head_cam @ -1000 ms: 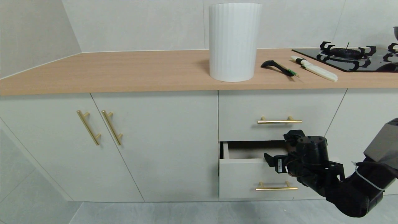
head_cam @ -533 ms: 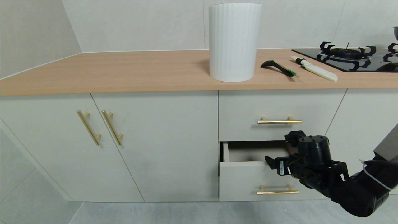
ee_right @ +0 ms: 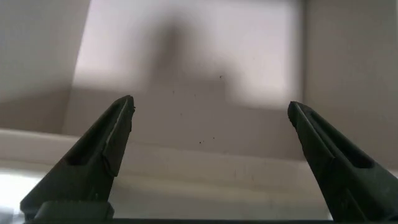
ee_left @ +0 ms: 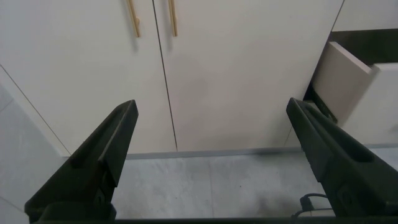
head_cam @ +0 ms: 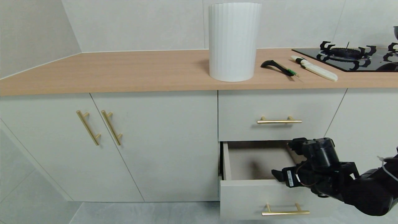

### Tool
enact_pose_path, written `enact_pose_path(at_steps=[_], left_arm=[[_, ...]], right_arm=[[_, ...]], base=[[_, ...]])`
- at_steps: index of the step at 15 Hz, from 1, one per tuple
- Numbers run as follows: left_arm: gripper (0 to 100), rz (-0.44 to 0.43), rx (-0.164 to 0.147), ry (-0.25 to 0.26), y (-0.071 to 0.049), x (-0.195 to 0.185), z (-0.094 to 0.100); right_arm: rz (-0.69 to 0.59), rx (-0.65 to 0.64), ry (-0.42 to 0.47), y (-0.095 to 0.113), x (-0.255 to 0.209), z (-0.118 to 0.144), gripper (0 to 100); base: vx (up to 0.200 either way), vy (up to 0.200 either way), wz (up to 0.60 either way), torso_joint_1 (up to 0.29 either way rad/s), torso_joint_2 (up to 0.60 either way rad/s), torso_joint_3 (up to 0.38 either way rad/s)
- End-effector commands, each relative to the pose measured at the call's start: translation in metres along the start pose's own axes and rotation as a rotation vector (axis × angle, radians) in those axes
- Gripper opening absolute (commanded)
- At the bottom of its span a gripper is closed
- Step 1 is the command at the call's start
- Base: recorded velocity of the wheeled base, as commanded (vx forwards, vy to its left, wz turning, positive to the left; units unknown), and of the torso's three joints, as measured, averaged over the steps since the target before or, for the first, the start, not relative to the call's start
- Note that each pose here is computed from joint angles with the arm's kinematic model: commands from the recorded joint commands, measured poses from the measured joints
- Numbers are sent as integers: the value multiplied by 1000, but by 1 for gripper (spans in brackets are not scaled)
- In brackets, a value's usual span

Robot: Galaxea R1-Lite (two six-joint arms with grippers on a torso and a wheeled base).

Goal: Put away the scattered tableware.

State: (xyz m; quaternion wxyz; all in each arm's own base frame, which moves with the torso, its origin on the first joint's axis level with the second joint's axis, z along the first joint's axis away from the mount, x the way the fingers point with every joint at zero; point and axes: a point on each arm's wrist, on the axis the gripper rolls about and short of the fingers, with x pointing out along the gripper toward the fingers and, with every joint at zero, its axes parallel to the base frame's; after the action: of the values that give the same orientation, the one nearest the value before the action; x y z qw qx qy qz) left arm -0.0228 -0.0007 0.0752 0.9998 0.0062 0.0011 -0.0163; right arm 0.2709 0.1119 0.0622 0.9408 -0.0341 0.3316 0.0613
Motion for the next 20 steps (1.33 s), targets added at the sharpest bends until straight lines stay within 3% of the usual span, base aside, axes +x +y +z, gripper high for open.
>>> enact_pose_path(at_steps=[1,13,20], left_arm=[[100,0,0,1,0,0,0],[100,0,0,-1,0,0,0],[100,0,0,1,0,0,0]], right_arm=[[21,6,-20,-2,-16,9,100],[44,-116,205,1,-54,-1,100],[59,-262,362,2,-74,-17,100]], base=[[0,0,0,0,0,0],[0,0,0,0,0,0],[0,0,0,0,0,0]])
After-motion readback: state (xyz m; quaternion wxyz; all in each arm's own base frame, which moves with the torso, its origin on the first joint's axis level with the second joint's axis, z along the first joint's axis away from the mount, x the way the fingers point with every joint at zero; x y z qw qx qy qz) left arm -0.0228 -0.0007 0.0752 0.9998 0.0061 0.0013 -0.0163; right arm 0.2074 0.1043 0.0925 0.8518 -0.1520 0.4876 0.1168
